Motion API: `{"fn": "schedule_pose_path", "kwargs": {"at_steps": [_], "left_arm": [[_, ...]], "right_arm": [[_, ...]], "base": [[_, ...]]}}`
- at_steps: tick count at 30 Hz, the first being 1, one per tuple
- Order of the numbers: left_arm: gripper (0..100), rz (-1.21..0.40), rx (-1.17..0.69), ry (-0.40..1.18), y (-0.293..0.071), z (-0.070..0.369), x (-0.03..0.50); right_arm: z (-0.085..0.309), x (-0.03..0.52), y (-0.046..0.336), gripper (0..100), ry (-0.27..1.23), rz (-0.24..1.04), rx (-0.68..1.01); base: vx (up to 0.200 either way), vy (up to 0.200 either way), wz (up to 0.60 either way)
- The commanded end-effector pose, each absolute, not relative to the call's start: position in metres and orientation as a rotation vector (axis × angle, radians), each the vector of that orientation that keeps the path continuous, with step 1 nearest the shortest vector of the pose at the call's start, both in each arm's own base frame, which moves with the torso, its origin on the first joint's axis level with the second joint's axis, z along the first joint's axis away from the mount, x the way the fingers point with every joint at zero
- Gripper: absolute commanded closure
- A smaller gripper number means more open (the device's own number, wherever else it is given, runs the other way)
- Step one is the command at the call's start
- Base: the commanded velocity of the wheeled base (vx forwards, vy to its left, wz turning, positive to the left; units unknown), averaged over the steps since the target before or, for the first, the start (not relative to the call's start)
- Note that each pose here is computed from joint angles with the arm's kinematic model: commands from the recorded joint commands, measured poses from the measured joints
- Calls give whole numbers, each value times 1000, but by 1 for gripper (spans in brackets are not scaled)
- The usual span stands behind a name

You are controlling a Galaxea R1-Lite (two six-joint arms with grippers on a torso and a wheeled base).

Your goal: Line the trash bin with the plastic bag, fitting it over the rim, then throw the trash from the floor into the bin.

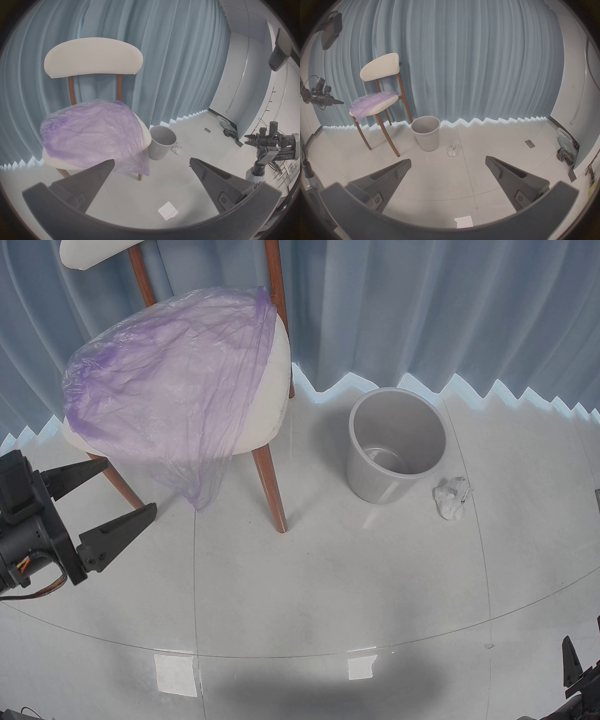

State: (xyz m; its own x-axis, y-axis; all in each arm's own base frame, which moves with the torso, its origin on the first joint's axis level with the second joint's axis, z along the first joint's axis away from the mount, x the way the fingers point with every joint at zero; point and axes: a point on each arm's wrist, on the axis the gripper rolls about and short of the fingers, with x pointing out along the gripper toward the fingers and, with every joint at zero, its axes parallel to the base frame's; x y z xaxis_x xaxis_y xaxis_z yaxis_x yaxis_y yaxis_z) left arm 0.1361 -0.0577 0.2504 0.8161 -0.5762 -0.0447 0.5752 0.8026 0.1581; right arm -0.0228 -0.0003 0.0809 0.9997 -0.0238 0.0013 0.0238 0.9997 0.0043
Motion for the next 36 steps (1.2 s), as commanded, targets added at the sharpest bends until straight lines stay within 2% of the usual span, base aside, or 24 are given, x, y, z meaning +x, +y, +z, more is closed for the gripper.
{"fn": "schedule_pose_path", "kwargs": {"at_steps": [1,8,14,19,36], "left_arm": [[0,-611,169,15,-66,253,156],[0,-602,179,9,-80,265,177],[0,-535,333,-12,-95,266,209],[0,-489,375,-36,-111,269,232],[0,-346,309,-81,-163,282,310]], "right_arm": [[76,-23,0,0,-2,-25,5],[76,-23,0,0,-2,-25,5],[76,-23,0,0,-2,-25,5],[76,-23,0,0,-2,-25,5],[76,-23,0,0,-2,-25,5]], "base": [[0,0,0],[0,0,0],[0,0,0],[0,0,0],[0,0,0]]}}
